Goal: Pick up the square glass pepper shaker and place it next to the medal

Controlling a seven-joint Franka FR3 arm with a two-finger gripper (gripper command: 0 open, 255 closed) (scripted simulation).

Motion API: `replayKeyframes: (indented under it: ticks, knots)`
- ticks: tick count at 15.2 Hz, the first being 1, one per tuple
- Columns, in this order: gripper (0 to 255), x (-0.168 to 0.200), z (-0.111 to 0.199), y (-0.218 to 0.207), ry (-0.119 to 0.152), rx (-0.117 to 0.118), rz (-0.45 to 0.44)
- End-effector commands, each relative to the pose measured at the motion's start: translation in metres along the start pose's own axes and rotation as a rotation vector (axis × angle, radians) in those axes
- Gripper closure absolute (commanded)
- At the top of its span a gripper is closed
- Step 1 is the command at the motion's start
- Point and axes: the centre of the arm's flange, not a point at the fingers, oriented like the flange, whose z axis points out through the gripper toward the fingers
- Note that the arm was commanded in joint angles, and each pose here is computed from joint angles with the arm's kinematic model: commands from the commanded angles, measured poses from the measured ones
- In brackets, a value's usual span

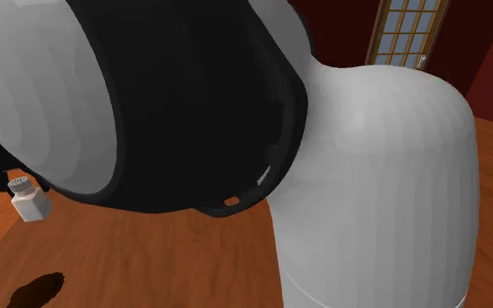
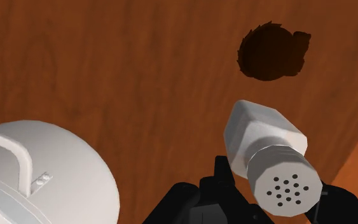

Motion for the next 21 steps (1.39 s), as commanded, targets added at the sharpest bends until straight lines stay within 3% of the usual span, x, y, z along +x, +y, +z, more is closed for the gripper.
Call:
replayKeyframes:
  ticks: [1,4,21]
  knots:
    - [255,0.003,-0.001,-0.026,0.0,0.0,0.002]
    - [255,0.006,-0.002,-0.063,0.0,0.0,0.002]
    - [255,-0.002,0.087,-0.066,0.0,0.0,0.002]
